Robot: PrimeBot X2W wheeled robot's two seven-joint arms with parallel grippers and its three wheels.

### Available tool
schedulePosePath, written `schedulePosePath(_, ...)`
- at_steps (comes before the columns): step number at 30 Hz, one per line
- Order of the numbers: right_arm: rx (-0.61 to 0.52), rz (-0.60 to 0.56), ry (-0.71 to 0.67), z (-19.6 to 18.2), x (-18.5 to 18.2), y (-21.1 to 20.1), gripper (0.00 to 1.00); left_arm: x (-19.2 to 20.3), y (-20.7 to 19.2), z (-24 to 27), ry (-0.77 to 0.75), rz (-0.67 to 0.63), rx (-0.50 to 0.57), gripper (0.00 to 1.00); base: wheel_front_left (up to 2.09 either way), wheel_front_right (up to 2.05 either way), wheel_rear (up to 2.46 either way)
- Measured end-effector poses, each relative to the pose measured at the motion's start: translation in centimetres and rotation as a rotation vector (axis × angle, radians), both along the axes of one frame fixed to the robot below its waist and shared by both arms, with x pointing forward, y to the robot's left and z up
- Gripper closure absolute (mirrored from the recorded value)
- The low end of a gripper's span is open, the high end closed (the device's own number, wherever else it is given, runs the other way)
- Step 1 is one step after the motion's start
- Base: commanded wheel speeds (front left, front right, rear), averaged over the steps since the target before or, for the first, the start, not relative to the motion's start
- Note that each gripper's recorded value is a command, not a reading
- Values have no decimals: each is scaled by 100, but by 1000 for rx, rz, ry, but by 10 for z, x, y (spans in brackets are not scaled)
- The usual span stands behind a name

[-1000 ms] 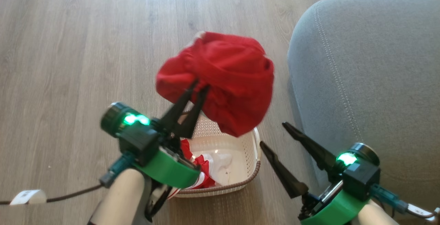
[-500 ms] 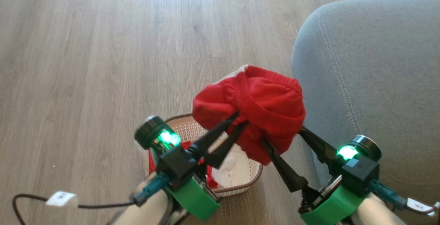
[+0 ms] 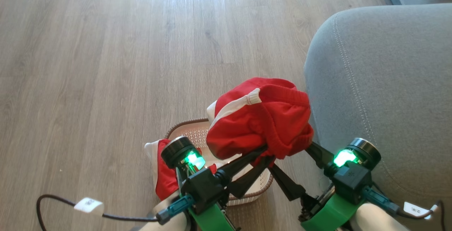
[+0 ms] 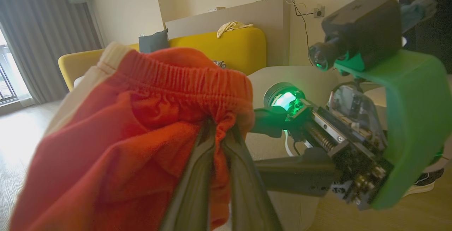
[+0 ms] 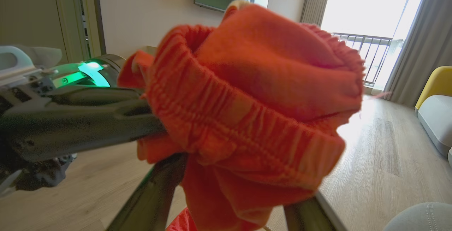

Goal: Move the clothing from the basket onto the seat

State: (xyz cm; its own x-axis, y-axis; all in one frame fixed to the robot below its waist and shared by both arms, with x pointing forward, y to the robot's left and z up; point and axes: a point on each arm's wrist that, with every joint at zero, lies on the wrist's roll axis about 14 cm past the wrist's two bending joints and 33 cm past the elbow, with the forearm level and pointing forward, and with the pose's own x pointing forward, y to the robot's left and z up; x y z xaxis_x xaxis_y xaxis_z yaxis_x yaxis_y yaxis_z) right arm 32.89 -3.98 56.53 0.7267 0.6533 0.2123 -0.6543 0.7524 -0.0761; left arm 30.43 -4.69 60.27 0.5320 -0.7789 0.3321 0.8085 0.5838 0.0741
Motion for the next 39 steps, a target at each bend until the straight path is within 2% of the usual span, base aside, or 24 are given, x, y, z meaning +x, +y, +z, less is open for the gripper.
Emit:
schedulePosePath(1, -5, 0, -5, 0, 0, 1, 0, 0, 0, 0, -1, -1, 2, 100, 0, 0, 0)
schedulePosePath(2, -2, 0, -3, 0, 0, 2, 44, 0, 0, 0, -3, -2, 3, 100, 0, 0, 0)
schedulePosePath(4, 1, 1, -2, 0, 0, 3, 100, 0, 0, 1, -2, -1, -1, 100, 0, 0, 0)
schedulePosePath(20, 61, -40, -9, 10, 11, -1, 100, 11, 8, 7, -2, 39, -29, 100, 0, 0, 0)
schedulePosePath(21, 67, -45, -14, 13, 12, -2, 100, 12, 9, 9, -6, 46, -34, 96, 0, 0, 0)
schedulePosePath(22, 69, -49, -22, 15, 13, -2, 100, 13, 10, 11, -11, 56, -39, 69, 0, 0, 0)
schedulePosePath(23, 72, -51, -29, 17, 13, -2, 100, 15, 13, 14, -19, 68, -43, 55, 0, 0, 0)
schedulePosePath(24, 75, -51, -34, 19, 13, -2, 100, 17, 15, 16, -21, 78, -50, 55, 0, 0, 0)
schedulePosePath(25, 69, -53, -43, 20, 13, -3, 100, 20, 18, 18, -25, 92, -56, 38, 0, 0, 0)
schedulePosePath(26, 57, -57, -56, 21, 14, -3, 100, 22, 20, 19, -29, 107, -59, 15, 0, 0, 0)
schedulePosePath(27, 57, -57, -56, 21, 14, -3, 100, 22, 20, 19, -29, 107, -59, 0, 0, 0, 0)
schedulePosePath(33, 52, -139, -113, 36, 24, -25, 100, 30, 35, 18, -18, 178, -74, 0, 0, 0, 0)
schedulePosePath(39, 47, -228, -143, 42, 34, -47, 100, 49, 66, -4, 45, 318, -55, 0, 0, 0, 0)
